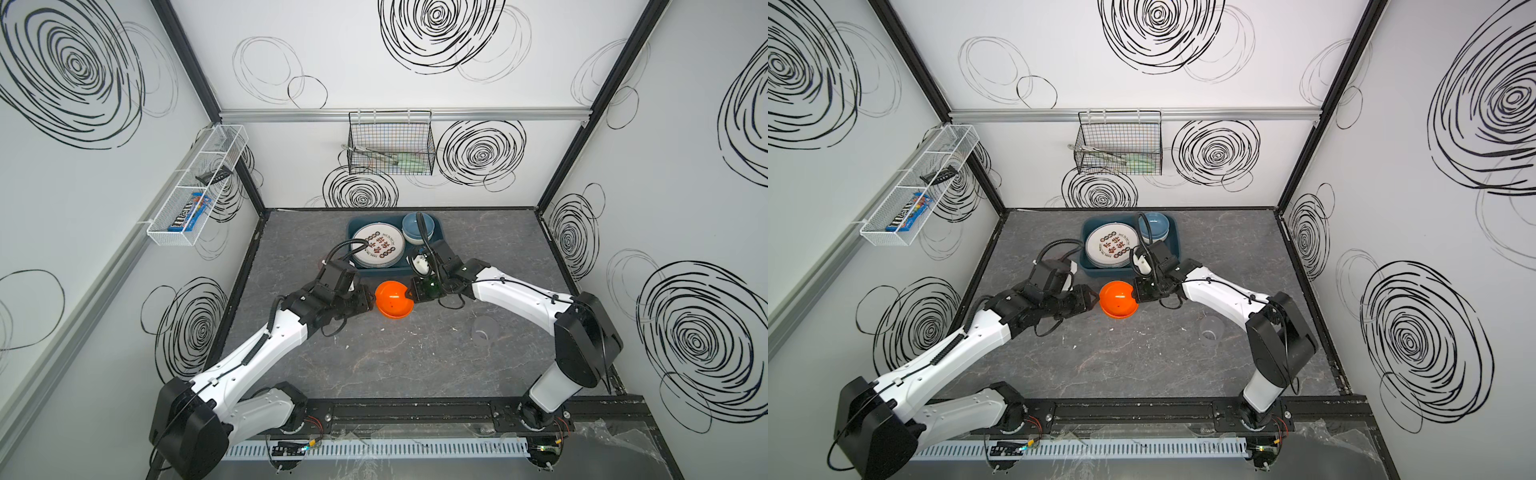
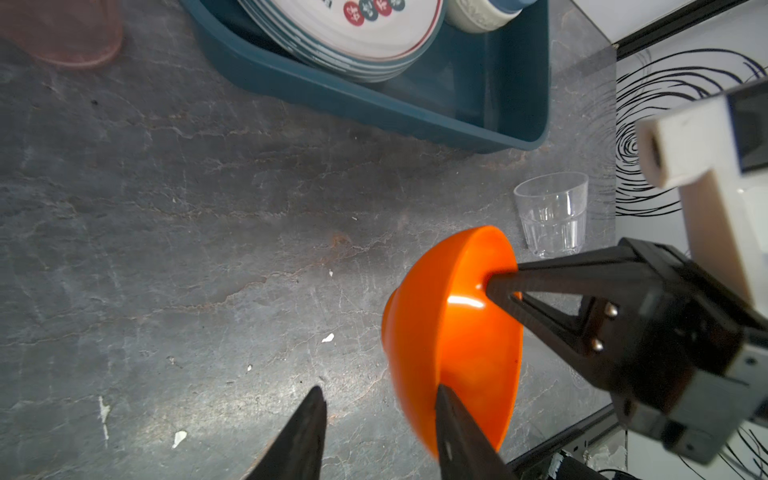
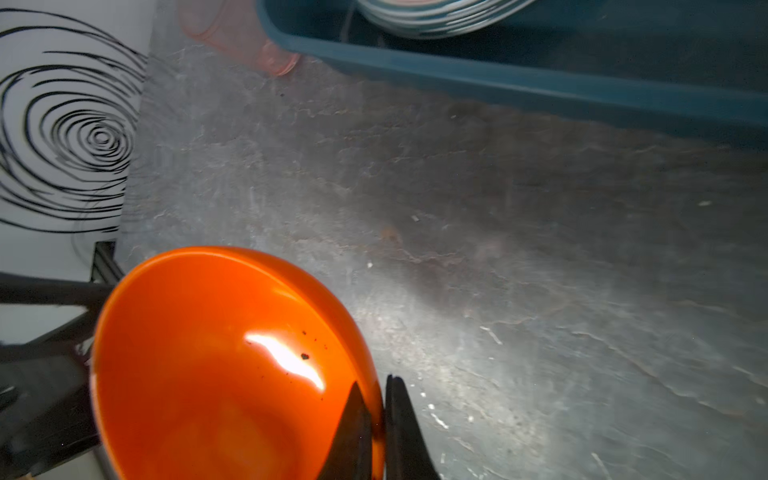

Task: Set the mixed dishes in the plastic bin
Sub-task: 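Grasp the orange bowl rim with the right gripper while the left gripper releases, then carry the orange bowl with the right gripper over the blue bowl in the bin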

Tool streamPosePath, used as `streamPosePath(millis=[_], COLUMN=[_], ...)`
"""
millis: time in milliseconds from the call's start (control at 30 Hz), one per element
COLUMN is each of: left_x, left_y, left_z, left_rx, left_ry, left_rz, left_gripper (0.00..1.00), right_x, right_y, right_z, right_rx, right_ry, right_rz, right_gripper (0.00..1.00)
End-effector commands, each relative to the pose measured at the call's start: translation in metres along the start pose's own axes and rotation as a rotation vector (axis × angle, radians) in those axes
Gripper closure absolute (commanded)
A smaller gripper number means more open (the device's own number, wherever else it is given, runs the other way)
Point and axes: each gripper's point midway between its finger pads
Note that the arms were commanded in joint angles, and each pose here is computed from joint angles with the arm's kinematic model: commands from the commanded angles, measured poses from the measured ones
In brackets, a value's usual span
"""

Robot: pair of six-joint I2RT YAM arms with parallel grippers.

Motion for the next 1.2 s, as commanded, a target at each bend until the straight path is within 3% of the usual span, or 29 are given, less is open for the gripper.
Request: streamPosePath(millis=[0, 233, 600, 1167], left_x=[-0.008, -0.008, -0.007, -0.006], left_y=[0.011, 0.02, 0.023, 0.026], left_z=[0.007, 0.02, 0.031, 0.043], left_rx=[-0.016, 0.007, 0.015, 0.007], left_ry=[0.025, 0.065, 0.08, 0.105], left_rz=[-0.041, -0.065, -0.061, -0.059], left_gripper=[0.5, 0.4, 0.39, 0.36], right_x=[-0.037, -0.08, -0.146, -0.222], right_y=[0.033, 0.061, 0.087, 0.065], right_z=[-0.013, -0.054, -0.101, -0.127], right_rx=[0.035, 0.098, 0.157, 0.199], right_ry=[-0.021, -0.129, -0.249, -0.295], right_rz=[-0.1, -0.182, -0.302, -0.321], right_gripper=[0.94, 0.94, 0.93, 0.93])
Point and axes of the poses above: each gripper's point midway between its finger pads, its own y axis back along the fingers, its own z axis along the line the jaws close on, x = y × z, and after that the axes turned 7 degrees about -y, right-handed
